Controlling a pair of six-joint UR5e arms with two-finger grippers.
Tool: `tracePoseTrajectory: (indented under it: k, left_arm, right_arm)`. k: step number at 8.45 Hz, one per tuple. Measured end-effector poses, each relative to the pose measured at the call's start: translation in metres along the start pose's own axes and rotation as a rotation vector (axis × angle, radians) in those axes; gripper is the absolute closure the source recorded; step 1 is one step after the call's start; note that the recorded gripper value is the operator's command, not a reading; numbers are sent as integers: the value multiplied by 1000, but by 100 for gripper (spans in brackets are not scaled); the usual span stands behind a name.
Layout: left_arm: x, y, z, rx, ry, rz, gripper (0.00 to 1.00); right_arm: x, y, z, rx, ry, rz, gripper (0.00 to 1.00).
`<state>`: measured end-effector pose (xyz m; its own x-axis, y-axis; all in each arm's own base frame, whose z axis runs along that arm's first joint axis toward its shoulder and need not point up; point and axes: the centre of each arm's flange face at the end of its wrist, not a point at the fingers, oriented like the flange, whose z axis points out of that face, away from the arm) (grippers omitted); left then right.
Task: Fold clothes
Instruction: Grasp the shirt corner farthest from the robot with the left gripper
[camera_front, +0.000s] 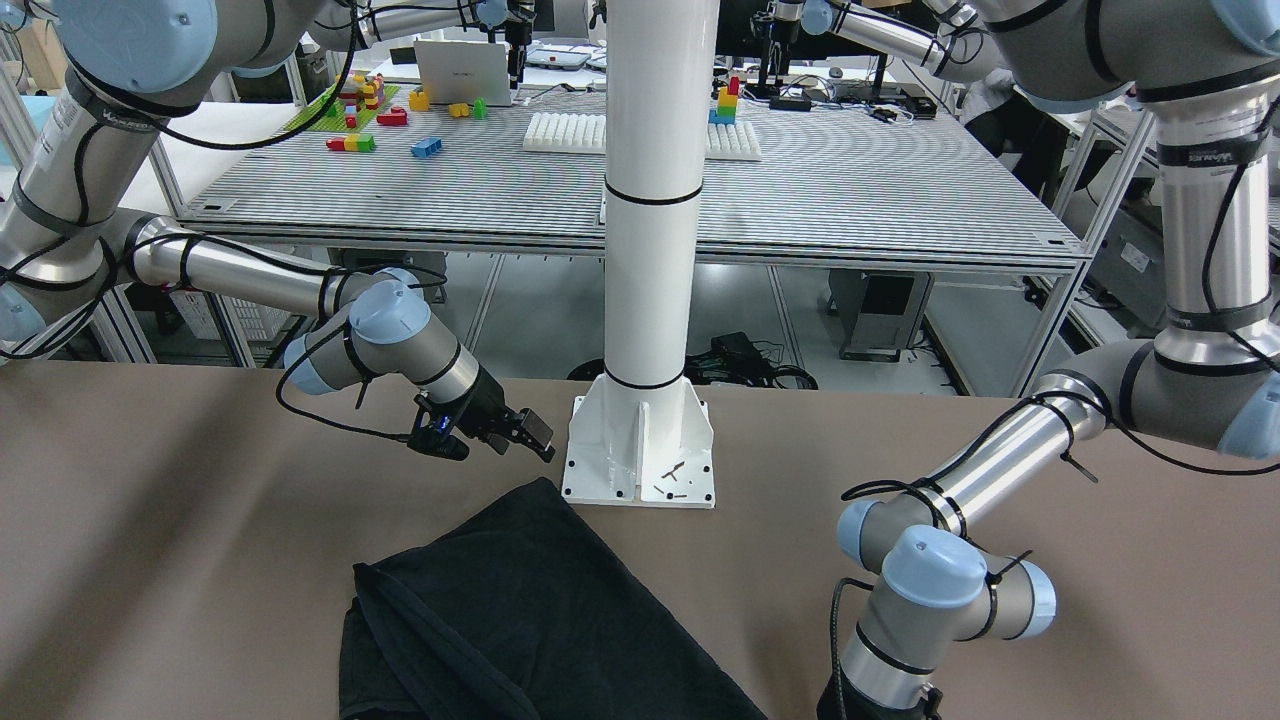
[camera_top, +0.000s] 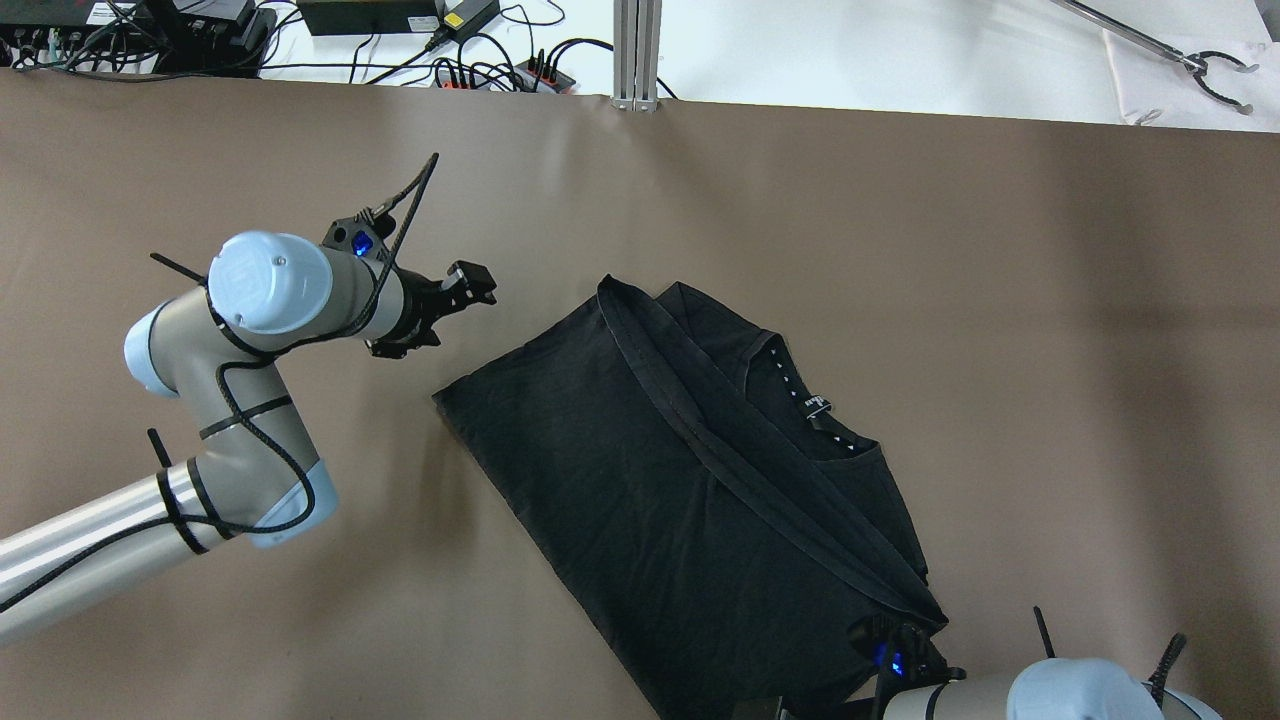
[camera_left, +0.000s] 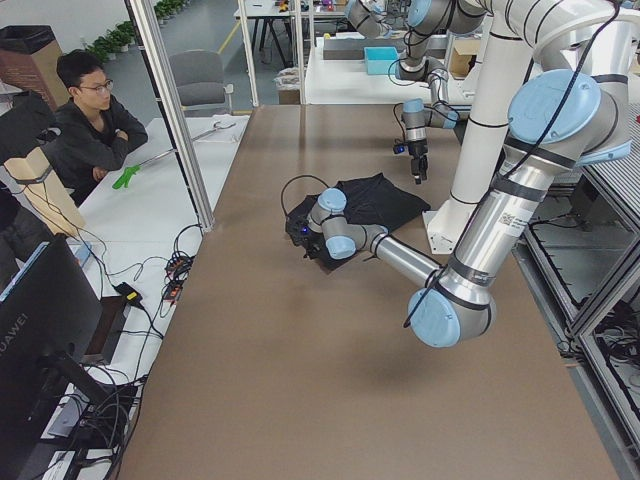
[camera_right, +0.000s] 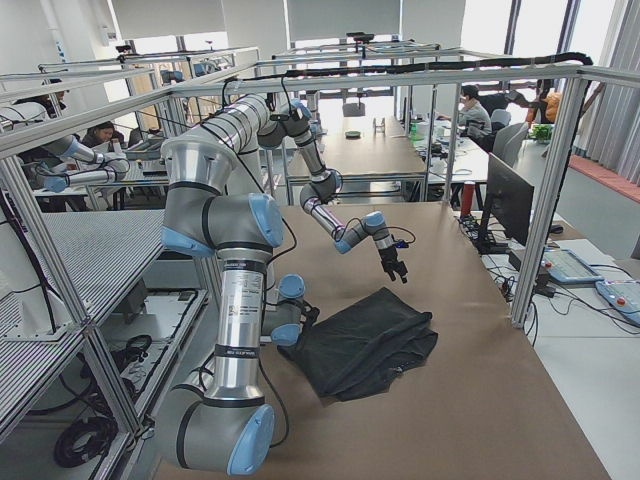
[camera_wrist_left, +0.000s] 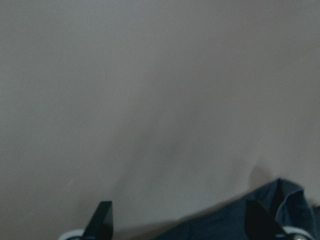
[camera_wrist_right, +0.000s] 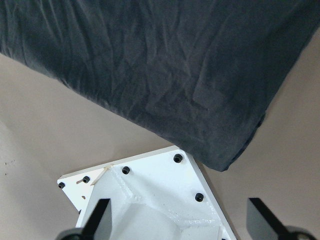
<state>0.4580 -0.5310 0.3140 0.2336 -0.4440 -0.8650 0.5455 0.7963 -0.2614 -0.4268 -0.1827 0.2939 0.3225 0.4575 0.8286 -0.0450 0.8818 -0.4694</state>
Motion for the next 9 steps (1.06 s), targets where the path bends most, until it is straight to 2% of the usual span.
tracePoseTrajectory:
  k: [3, 8, 9]
  left_arm:
    - [-32, 32, 17, -1, -37, 26, 15]
    - [-42, 35, 21, -3, -58, 24, 19]
    - [-44, 35, 21, -3, -59, 22, 24]
  right_arm:
    - [4, -11, 10, 43, 7, 7, 5]
    - [5, -12, 13, 52, 10, 7, 5]
    - [5, -12, 14, 51, 10, 7, 5]
